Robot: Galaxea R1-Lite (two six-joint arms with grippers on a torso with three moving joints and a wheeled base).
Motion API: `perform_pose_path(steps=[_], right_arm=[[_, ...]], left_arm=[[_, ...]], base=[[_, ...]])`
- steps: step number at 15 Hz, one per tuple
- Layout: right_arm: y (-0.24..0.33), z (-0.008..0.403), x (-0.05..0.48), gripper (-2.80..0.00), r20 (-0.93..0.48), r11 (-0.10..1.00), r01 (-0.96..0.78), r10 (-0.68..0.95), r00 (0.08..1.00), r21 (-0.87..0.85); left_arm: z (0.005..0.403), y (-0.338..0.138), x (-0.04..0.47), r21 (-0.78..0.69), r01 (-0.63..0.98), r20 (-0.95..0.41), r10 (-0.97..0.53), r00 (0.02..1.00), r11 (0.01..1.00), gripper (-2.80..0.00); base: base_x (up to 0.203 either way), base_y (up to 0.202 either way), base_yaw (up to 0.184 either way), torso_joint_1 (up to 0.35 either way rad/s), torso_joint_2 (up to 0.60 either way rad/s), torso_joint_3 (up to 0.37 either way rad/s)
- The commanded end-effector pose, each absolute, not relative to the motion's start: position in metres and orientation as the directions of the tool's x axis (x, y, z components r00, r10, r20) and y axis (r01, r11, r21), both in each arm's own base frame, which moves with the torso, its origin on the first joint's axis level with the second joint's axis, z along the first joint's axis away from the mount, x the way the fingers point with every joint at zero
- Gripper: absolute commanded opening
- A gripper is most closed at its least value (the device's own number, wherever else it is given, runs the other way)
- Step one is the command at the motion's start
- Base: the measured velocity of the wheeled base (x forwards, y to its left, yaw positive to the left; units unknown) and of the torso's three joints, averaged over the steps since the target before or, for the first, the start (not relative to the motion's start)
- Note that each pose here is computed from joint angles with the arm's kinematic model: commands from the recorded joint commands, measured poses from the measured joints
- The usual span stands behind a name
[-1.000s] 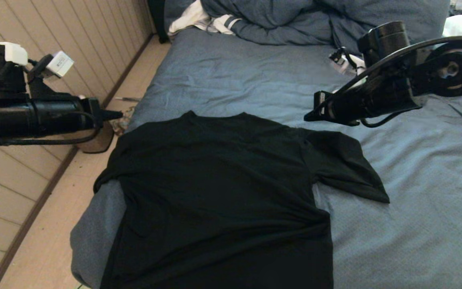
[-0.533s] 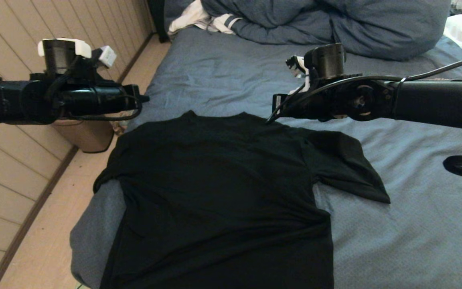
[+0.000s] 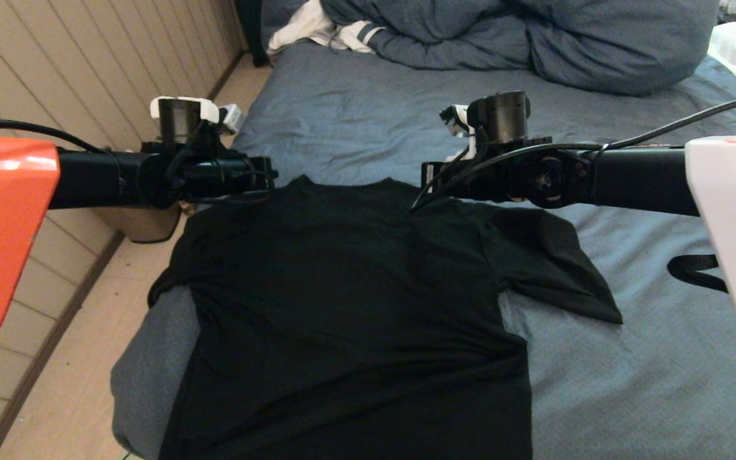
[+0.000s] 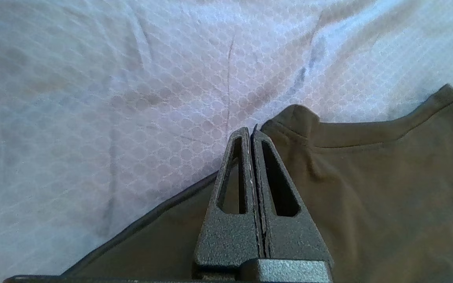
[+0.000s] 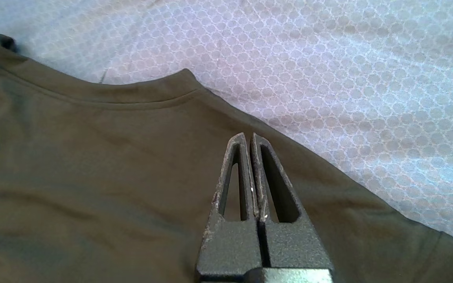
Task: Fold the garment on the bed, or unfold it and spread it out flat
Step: Unford the black T-shirt
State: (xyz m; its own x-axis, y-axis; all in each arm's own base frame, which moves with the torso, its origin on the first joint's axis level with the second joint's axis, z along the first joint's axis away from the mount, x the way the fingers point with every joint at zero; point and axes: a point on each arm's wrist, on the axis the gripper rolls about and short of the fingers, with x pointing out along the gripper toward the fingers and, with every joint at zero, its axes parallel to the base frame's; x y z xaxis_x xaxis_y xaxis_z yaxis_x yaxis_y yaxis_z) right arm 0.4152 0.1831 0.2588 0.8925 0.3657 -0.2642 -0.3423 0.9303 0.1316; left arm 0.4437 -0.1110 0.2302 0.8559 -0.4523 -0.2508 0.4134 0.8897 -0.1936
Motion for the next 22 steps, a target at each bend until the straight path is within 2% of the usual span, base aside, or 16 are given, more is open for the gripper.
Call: perform_pose_path(steps=[1, 3, 5, 7, 9, 10, 12, 16, 22], right_arm=[[0.179, 0.27, 0.405, -2.8, -0.277, 0.93, -0.343, 0.368, 0.888, 0.134], [0.175, 0.274, 0.398, -2.8, -0.311, 0.936, -0.323, 0.352, 0.883, 0.141], [0.163, 0.304, 0.374, -2.8, -0.279, 0.937, -0.313, 0.345, 0.896, 0.154], [0.145, 0.335, 0.333, -2.8, -0.266, 0.944, -0.288, 0.322, 0.909, 0.16], [0.123, 0.338, 0.287, -2.8, -0.306, 0.967, -0.218, 0.25, 0.919, 0.134], [0.115, 0.332, 0.27, -2.8, -0.335, 0.975, -0.19, 0.219, 0.917, 0.116], [0.105, 0.313, 0.264, -2.8, -0.382, 0.987, -0.138, 0.158, 0.911, 0.078], [0.088, 0.27, 0.323, -2.8, -0.467, 1.0, -0.03, 0.029, 0.884, 0.005], [0.108, 0.239, 0.363, -2.8, -0.542, 0.995, -0.102, 0.084, 0.836, -0.002]], left_arm=[[0.246, -0.109, 0.432, -0.198, 0.417, -0.249, -0.457, 0.854, 0.887, -2.8], [0.258, -0.108, 0.415, -0.226, 0.412, -0.286, -0.464, 0.838, 0.883, -2.8], [0.282, -0.1, 0.388, -0.243, 0.407, -0.262, -0.464, 0.846, 0.88, -2.8], [0.309, -0.086, 0.337, -0.24, 0.406, -0.229, -0.458, 0.859, 0.882, -2.8], [0.322, -0.067, 0.271, -0.231, 0.403, -0.205, -0.449, 0.87, 0.886, -2.8], [0.315, -0.06, 0.248, -0.229, 0.395, -0.221, -0.443, 0.869, 0.889, -2.8], [0.301, -0.054, 0.227, -0.23, 0.382, -0.253, -0.434, 0.865, 0.895, -2.8], [0.289, -0.06, 0.262, -0.237, 0.366, -0.301, -0.426, 0.854, 0.9, -2.8], [0.275, -0.079, 0.335, -0.247, 0.369, -0.33, -0.436, 0.837, 0.896, -2.8]], base=[[0.0, 0.0, 0.0, 0.0, 0.0, 0.0], [0.0, 0.0, 0.0, 0.0, 0.0, 0.0], [0.0, 0.0, 0.0, 0.0, 0.0, 0.0], [0.0, 0.0, 0.0, 0.0, 0.0, 0.0], [0.0, 0.0, 0.0, 0.0, 0.0, 0.0], [0.0, 0.0, 0.0, 0.0, 0.0, 0.0], [0.0, 0.0, 0.0, 0.0, 0.0, 0.0], [0.0, 0.0, 0.0, 0.0, 0.0, 0.0], [0.0, 0.0, 0.0, 0.0, 0.0, 0.0]])
